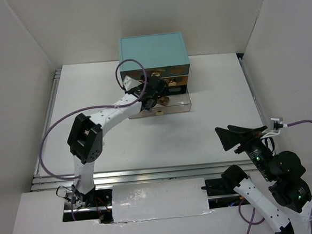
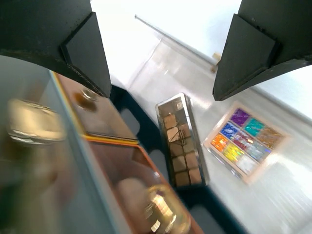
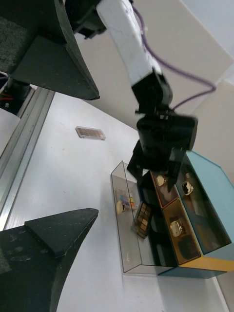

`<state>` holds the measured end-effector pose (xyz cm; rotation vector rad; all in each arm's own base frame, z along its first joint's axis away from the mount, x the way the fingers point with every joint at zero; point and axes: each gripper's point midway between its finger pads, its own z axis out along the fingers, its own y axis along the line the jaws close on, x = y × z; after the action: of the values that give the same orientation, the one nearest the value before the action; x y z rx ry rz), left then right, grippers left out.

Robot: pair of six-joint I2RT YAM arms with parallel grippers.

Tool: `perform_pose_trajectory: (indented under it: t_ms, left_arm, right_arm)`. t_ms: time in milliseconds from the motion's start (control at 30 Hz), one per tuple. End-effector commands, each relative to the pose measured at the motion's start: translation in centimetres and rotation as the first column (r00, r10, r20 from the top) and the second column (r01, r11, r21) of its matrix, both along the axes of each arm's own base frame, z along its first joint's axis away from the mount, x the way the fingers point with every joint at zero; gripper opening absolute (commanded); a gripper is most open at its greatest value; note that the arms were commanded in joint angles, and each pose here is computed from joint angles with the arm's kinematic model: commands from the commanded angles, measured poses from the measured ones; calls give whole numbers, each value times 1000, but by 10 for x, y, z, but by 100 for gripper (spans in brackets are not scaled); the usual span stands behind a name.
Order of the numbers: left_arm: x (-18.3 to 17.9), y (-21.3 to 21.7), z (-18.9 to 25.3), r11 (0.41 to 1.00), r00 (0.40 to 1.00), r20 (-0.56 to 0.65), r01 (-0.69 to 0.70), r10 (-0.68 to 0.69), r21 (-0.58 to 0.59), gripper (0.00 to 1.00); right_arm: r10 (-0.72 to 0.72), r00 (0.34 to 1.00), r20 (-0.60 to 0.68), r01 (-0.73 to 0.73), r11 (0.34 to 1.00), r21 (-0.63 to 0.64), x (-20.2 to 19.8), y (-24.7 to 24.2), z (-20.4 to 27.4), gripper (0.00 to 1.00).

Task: Organize the makeup

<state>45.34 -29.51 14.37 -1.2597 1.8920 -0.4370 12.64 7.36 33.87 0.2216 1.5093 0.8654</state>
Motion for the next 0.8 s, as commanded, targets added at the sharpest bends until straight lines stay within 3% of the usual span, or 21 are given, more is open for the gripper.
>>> perform_pose_trajectory:
  t_ms: [0, 67, 167, 333, 467, 567, 767]
  left_arm:
    - [-20, 47, 94, 993, 994, 111, -23, 10, 115, 99]
    - [-38, 88, 97, 986, 994, 74, -94, 84, 139, 100]
    - [-76, 165, 63, 965, 976, -71, -192, 207, 177, 100]
    - [-91, 237, 24, 969, 979, -179, -56, 102, 242, 99]
    - [-110, 262, -12, 952, 944, -330, 105, -4, 288, 99]
    - [-117, 268, -33, 951, 915, -396, 181, -70, 250, 99]
    - [-142, 290, -75, 946, 848, -530, 183, -14, 268, 99]
  right_arm:
    - [-17, 1000, 7, 17, 1000, -23, 1, -4, 5, 100]
    - [-8, 1000, 11, 8, 1000, -19, 1, -2, 6, 100]
    - [15, 1000, 13, -15, 1000, -16, 2, 4, 4, 100]
    - [45, 999, 17, -45, 999, -5, 2, 11, 3, 100]
    - [77, 997, 20, -77, 997, 6, 1, 17, 2, 100]
    - [107, 994, 26, -108, 994, 21, 0, 23, 3, 100]
    - [153, 988, 33, -155, 987, 40, -2, 32, 2, 100]
